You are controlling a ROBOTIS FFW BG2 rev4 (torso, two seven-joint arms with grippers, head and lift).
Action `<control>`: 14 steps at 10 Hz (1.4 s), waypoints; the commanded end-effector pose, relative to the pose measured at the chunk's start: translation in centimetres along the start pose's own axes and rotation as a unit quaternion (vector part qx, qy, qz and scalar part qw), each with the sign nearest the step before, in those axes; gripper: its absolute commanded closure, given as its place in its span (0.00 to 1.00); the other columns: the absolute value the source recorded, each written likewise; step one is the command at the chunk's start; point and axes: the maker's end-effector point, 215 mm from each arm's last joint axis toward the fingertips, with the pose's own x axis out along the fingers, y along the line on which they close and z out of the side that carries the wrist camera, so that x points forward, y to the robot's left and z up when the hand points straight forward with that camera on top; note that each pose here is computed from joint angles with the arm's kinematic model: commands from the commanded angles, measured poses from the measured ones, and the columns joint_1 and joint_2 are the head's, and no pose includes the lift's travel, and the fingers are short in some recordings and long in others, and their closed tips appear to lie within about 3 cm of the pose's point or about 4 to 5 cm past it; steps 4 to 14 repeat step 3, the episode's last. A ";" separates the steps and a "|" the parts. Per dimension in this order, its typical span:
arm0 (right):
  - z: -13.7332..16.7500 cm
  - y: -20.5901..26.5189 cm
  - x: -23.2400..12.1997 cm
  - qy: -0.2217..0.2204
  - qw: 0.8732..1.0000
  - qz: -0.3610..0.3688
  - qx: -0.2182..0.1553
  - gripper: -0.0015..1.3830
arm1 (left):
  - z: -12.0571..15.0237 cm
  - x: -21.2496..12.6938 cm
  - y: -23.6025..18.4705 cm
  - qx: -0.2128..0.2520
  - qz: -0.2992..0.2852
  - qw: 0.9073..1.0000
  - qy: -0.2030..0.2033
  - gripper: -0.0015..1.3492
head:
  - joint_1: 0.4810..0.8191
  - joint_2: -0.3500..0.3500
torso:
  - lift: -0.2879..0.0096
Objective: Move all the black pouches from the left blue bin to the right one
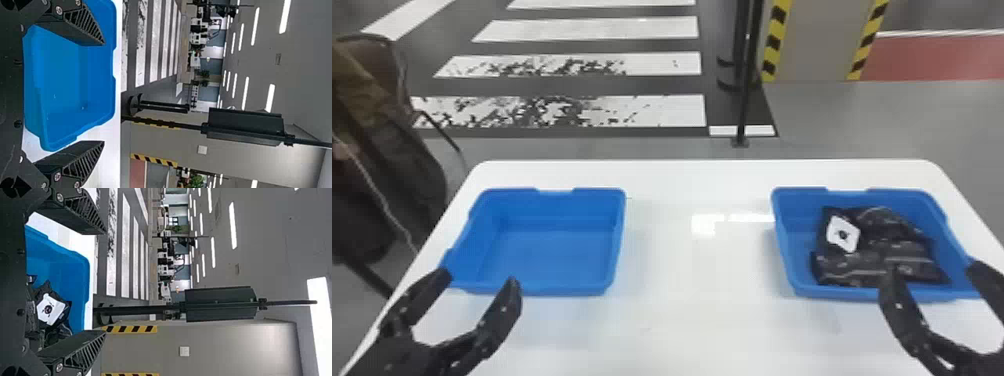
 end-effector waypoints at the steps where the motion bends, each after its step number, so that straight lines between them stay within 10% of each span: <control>1: 0.0 0.0 0.0 0.000 1.000 0.000 0.000 0.09 | -0.1 -0.1 0.0 -0.002 0.001 1.000 0.001 0.11 | 0.63 0.58 | 0.50; 14: 0.1 0.0 0.0 -0.002 1.000 0.000 0.001 0.09 | -0.1 -0.1 0.0 -0.002 0.001 1.000 0.001 0.11 | 0.63 0.58 | 0.50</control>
